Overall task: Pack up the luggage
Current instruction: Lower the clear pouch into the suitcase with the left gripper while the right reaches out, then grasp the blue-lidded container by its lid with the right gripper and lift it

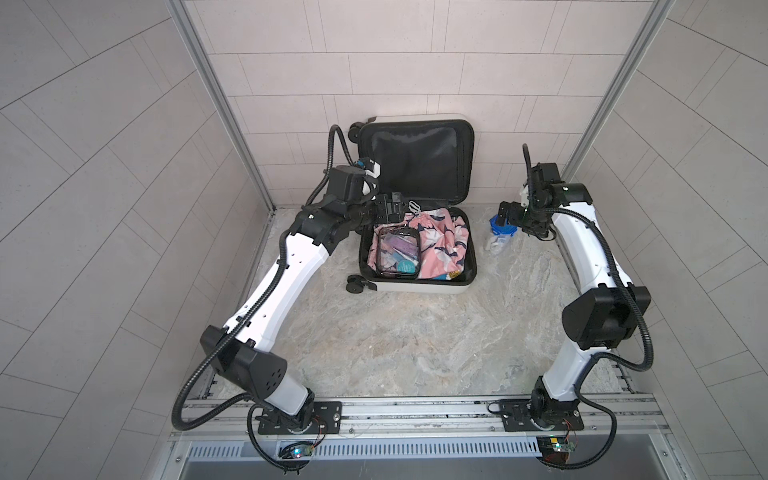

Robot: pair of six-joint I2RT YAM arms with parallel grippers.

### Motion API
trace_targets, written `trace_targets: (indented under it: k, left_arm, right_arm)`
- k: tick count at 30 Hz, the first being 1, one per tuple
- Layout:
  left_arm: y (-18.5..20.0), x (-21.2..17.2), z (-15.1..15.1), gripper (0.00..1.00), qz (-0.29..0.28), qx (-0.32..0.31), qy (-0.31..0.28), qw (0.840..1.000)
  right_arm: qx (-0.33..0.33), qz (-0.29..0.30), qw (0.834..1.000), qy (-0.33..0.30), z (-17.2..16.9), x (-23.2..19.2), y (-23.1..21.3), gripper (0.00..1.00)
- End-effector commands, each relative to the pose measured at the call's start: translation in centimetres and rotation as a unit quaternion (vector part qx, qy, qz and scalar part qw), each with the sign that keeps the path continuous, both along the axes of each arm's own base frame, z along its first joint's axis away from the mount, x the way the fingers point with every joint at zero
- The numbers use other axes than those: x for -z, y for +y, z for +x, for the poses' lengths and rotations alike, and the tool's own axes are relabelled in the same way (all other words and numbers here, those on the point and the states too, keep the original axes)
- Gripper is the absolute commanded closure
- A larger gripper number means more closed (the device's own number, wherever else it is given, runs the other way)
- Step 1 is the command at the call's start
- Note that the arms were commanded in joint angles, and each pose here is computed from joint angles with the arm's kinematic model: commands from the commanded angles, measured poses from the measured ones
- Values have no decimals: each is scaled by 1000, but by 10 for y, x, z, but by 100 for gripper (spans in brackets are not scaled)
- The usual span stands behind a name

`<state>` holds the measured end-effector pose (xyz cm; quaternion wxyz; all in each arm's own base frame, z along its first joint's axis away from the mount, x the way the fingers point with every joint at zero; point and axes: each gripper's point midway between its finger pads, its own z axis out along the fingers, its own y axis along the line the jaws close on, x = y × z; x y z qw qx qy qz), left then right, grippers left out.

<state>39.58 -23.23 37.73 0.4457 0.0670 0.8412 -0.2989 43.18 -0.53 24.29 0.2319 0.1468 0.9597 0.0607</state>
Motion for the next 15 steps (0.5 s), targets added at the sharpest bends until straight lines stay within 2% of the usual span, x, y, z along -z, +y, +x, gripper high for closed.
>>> trace_targets:
  k: [1, 4, 7, 15]
  left_arm:
    - [-30, -2, -5, 0, -39, 15, -28, 999]
    - [-58, 24, -16, 0, -41, 28, -3, 999]
    - [-81, 52, -25, 0, -39, 37, 25, 998]
    - [-103, 84, -33, 0, -46, 51, 61, 996]
  right_arm:
    - [-17, -30, 998, 53, -12, 24, -8, 1]
    - [-21, -21, 995, 92, -12, 44, -7, 0]
    - [-23, -5, 994, 103, -4, 60, -1, 0]
    - [0, -46, 992, 117, 16, 73, -20, 1]
